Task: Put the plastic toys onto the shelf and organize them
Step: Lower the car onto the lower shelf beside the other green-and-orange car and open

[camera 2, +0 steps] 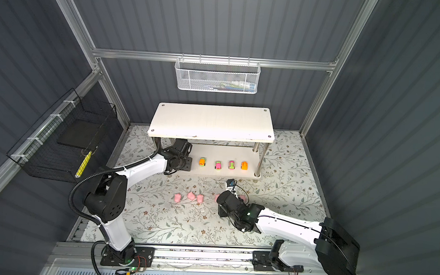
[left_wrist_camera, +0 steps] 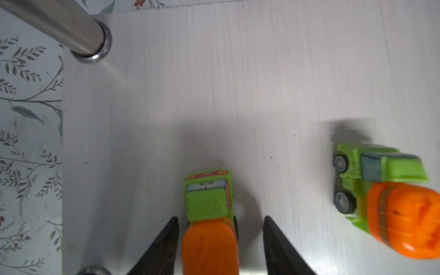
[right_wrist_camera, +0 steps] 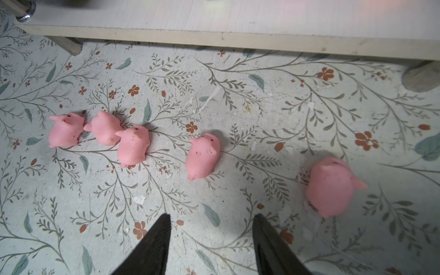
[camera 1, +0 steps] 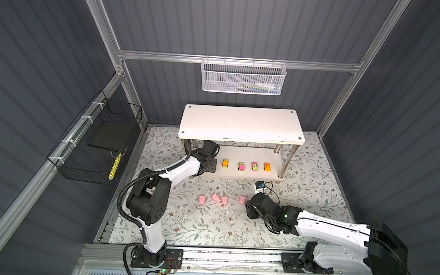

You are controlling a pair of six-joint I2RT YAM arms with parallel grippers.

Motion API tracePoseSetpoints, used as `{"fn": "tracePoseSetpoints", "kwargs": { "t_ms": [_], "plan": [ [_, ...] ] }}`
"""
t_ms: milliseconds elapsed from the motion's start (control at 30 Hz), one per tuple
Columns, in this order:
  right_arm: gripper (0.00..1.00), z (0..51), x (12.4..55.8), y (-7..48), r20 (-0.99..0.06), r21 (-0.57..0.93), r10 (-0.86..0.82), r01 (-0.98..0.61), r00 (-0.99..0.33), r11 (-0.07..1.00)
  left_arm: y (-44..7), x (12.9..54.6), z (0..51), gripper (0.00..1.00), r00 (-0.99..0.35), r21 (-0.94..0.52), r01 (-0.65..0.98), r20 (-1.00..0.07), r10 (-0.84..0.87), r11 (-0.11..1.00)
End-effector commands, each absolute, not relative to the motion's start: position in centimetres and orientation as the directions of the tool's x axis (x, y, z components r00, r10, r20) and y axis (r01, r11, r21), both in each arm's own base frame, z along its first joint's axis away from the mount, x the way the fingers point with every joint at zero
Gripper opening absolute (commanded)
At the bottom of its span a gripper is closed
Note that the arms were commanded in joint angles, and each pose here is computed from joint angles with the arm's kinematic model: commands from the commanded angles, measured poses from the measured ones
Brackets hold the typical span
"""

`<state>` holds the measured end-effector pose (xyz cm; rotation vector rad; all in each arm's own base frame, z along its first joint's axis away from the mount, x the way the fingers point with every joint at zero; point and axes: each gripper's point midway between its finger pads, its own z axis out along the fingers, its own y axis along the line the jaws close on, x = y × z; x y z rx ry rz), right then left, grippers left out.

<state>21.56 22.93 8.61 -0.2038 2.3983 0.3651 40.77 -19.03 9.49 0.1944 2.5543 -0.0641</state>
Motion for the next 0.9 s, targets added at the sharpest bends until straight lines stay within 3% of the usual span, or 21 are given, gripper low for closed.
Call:
{"fn": "tracePoseSetpoints", "kwargs": {
  "t_ms": [0, 267, 867],
  "plan": [
    [0.57, 9.4, 22.1, 23.5, -0.674, 0.215, -0.039, -0.246, -0.738, 0.945, -18.9, 40.6, 11.7, 0.62, -0.809, -0.059, 0.142, -0.582, 0.082, 0.988],
    [0.57, 9.2, 22.1, 23.6, -0.668, 0.217, -0.041, -0.247, -0.743, 0.945, -18.6, 40.0, 13.5, 0.70, -0.784, -0.083, 0.138, -0.619, 0.058, 0.987],
    [0.57, 9.2, 22.0, 23.6, -0.668, 0.231, -0.029, -0.244, -0.744, 0.942, -18.1, 35.4, 13.4, 0.72, -0.797, -0.223, 0.127, -0.603, -0.034, 0.966]
  ]
}}
